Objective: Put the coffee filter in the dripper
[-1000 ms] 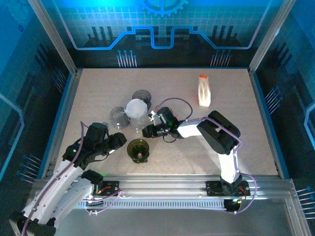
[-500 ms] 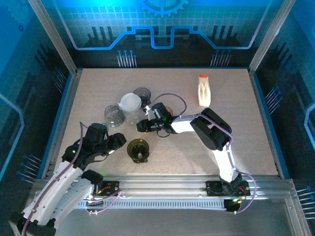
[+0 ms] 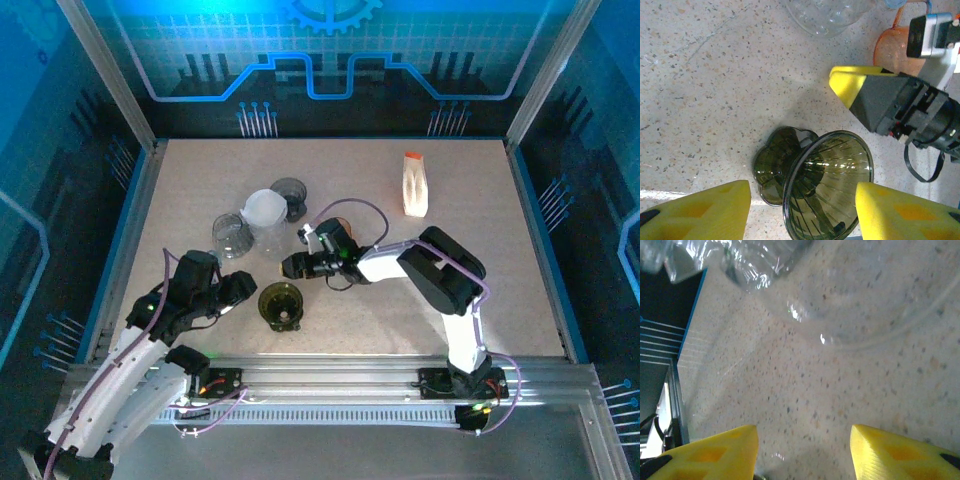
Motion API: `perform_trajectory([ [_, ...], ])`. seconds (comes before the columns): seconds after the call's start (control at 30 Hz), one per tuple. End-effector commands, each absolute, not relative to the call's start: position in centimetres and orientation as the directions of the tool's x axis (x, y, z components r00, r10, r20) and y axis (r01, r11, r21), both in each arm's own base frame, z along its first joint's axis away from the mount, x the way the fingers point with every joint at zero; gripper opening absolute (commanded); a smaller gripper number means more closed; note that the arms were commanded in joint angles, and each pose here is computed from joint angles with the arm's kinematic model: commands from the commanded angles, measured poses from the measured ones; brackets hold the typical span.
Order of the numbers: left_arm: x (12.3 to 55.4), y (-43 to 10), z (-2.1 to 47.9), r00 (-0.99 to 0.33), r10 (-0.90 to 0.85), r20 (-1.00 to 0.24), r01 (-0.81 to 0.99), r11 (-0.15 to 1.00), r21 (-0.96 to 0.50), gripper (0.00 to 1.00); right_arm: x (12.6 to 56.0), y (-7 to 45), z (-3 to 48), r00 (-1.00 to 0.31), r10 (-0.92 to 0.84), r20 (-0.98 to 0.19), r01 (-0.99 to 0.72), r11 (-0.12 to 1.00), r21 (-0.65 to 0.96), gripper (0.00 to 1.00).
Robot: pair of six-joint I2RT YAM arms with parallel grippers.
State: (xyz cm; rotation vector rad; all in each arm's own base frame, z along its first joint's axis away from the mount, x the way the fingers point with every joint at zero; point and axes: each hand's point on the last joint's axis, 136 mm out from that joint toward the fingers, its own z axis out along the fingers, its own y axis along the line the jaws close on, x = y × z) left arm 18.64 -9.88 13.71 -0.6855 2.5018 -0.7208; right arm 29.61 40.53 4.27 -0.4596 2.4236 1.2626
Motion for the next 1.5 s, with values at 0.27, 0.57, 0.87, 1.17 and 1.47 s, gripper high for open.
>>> perform_trajectory([
  [0.27,18.2,-9.4,13.2,-0.782,-0.559,-0.275,-0.342,0.755,-0.559,0.60,26.3,36.1,9.1,-0.841,-0.070,-0.537,-0.469,0.589,0.658,0.58],
  [0.57,18.9,-9.8,13.6,-0.786,-0.549,-0.285,-0.320,0.755,-0.572,0.63,26.6,28.4,11.8,-0.820,-0.130,-0.558,-0.404,0.821,0.403,0.70],
  [0.87,19.4,-10.7,12.9,-0.795,-0.547,-0.262,-0.311,0.738,-0.598,0.64,31.6,23.2,14.5,-0.828,-0.151,-0.540,-0.350,0.891,0.289,0.75],
  [1.17,19.9,-11.2,12.6,-0.806,-0.535,-0.253,-0.301,0.738,-0.604,0.64,35.7,25.9,13.8,-0.816,-0.224,-0.533,-0.442,0.836,0.325,0.77],
  [1.47,19.9,-11.4,12.2,-0.811,-0.531,-0.246,-0.301,0.738,-0.604,0.63,40.6,26.7,13.1,-0.769,-0.273,-0.578,-0.461,0.863,0.206,1.00],
])
